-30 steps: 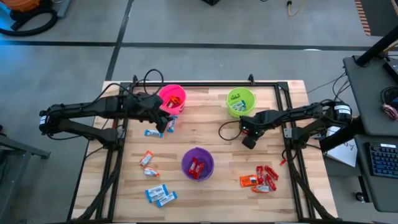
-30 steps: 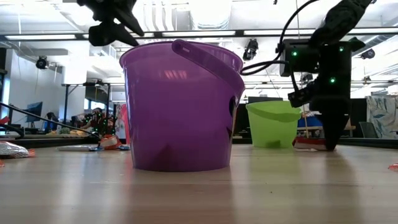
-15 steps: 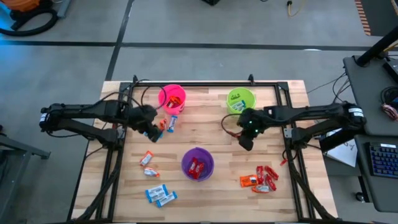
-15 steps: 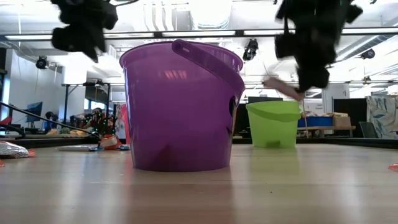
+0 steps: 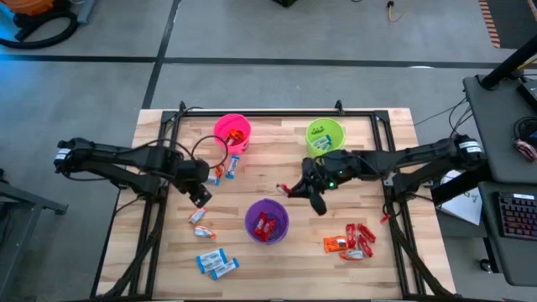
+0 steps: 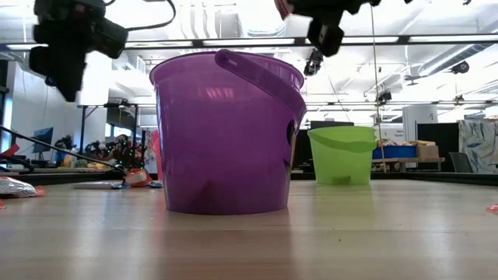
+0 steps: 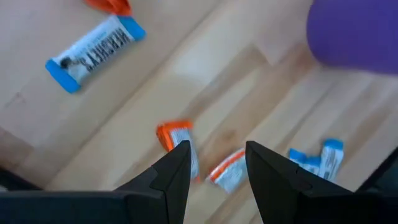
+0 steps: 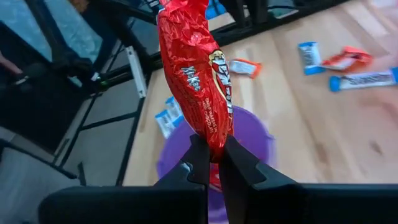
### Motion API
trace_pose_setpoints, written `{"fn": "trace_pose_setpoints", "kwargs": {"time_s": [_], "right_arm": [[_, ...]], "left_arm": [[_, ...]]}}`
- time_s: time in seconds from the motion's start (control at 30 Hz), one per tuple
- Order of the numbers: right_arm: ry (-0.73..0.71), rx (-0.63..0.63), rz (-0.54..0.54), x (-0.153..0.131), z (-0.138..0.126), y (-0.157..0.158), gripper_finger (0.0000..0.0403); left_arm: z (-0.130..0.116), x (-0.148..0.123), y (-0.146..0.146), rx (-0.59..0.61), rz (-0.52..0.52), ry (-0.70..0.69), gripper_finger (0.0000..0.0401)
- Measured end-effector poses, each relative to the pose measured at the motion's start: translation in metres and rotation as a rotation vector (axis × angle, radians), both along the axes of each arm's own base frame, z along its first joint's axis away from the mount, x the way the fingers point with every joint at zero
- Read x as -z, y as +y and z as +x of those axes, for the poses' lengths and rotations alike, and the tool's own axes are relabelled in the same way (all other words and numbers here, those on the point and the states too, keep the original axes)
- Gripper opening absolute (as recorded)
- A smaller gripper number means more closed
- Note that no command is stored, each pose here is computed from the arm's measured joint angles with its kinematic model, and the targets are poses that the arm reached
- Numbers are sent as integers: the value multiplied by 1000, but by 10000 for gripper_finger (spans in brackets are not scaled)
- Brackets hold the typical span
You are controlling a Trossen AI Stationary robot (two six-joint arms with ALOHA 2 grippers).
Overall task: Sort candy
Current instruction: Put the red chocolate into the violet bucket, then put the orange chocolate into the pink bucket
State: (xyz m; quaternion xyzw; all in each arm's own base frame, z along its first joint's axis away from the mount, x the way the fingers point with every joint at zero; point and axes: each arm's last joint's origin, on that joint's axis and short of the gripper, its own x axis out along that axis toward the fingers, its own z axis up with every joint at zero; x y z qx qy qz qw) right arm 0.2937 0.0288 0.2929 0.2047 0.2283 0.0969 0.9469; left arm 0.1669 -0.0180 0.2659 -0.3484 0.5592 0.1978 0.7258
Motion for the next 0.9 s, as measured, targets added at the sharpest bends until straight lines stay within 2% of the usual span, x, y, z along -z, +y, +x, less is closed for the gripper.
{"fn": "trace_pose_setpoints", "kwargs": {"time_s": [0.2,0.3,0.37,0.63,0.9], "right_arm": [[59,-24,47,2,27,18,13],[164,39,48,6,39,25,21],[252,64,24,11,45,29,36],[427,67,4,20,69,42,110],[420,95,6,10,78,49,155]], "left_arm": [[-3,-1,-12,52,-12,1,136],[-4,-1,-17,61,2,1,136],[-5,-1,-20,69,15,0,136],[-10,0,-32,40,17,23,136],[-15,16,-33,-79,30,93,139]]}}
